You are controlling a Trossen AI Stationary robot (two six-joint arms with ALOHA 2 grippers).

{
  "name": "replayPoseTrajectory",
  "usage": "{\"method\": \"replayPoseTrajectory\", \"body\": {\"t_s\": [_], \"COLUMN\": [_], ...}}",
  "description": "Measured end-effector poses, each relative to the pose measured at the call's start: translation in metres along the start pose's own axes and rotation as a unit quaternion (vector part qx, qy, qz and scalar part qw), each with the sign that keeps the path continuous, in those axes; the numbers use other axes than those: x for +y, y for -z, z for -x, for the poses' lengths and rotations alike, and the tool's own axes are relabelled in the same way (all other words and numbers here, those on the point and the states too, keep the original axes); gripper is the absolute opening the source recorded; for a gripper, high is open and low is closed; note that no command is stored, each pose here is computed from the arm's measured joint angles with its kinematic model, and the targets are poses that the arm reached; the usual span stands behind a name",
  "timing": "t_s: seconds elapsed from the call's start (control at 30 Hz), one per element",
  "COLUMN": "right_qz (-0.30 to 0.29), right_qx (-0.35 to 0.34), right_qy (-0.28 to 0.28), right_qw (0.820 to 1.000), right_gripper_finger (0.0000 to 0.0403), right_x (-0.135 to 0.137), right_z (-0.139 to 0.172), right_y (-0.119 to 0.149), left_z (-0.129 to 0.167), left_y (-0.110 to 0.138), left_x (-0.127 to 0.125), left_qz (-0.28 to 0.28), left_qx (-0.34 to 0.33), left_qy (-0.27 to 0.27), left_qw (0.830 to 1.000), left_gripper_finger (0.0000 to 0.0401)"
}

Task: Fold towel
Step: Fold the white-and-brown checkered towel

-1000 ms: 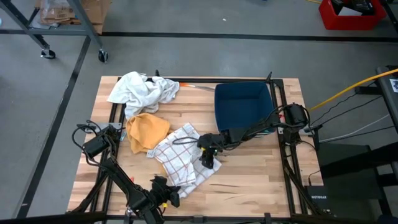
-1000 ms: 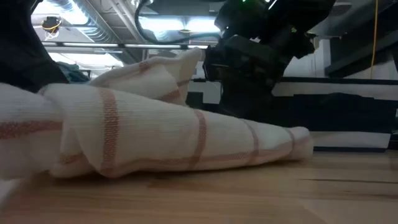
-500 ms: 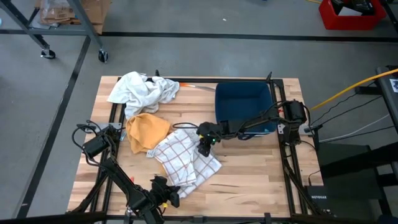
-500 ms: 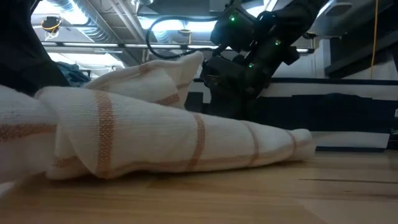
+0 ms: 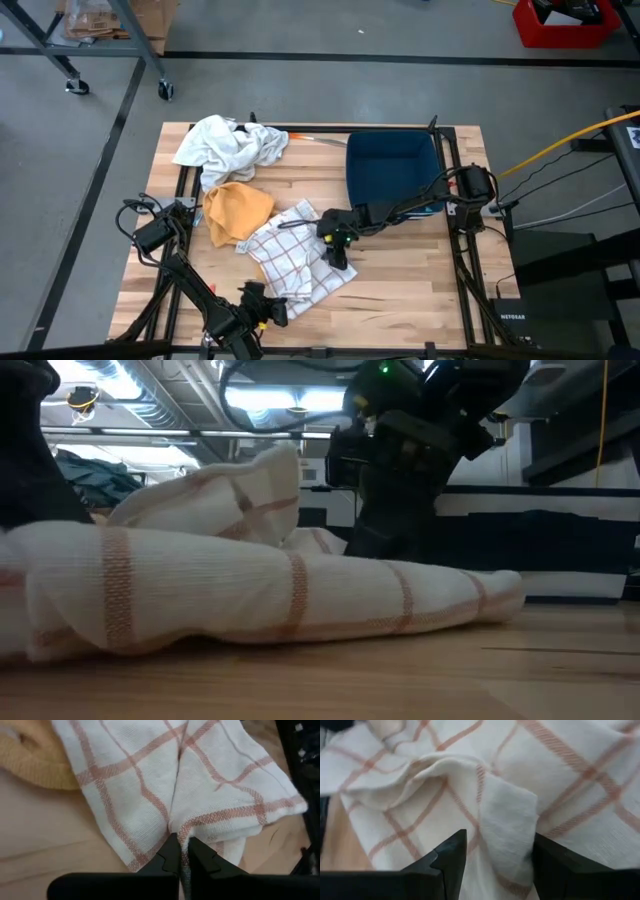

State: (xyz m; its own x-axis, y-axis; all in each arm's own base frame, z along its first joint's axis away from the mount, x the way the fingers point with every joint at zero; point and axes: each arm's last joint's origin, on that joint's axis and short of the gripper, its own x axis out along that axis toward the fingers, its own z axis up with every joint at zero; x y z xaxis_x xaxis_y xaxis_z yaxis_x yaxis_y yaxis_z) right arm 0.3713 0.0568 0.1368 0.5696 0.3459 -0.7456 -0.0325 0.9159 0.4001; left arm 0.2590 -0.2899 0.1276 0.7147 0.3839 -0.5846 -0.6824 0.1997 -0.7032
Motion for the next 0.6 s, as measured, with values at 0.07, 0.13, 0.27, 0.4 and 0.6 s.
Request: {"method": "replayPoseTrajectory", "body": {"t_s": [0.07,0.13,0.27,0.4,0.6], "right_qz": [0.024,0.044,0.082,0.127,0.149], "right_qx": [-0.003,-0.007,-0.019,-0.048,-0.053], "right_qy": [0.011,0.027,0.077,0.138,0.168], "right_qw": [1.000,0.999,0.993,0.981,0.973], "right_gripper_finger": [0.0192,0.0192,0.0192,0.0192,0.0192], "right_x": [0.003,0.003,0.001,0.006,0.020], "right_z": [-0.001,-0.001,0.000,0.007,0.023], "right_y": [0.001,0.001,-0.004,-0.023,-0.056], "left_z": [0.000,0.000,0.000,-0.002,-0.006], "left_y": [0.000,0.000,0.000,-0.002,-0.005], "left_x": [0.000,0.000,0.000,0.000,-0.002], "left_qz": [-0.015,-0.024,-0.029,-0.028,-0.033], "left_qx": [0.001,0.001,0.001,-0.003,-0.009], "left_qy": [-0.001,0.000,0.000,-0.004,-0.009], "left_qw": [1.000,1.000,1.000,1.000,0.999], "left_gripper_finger": [0.0003,0.0003,0.0003,0.0004,0.0004]}}
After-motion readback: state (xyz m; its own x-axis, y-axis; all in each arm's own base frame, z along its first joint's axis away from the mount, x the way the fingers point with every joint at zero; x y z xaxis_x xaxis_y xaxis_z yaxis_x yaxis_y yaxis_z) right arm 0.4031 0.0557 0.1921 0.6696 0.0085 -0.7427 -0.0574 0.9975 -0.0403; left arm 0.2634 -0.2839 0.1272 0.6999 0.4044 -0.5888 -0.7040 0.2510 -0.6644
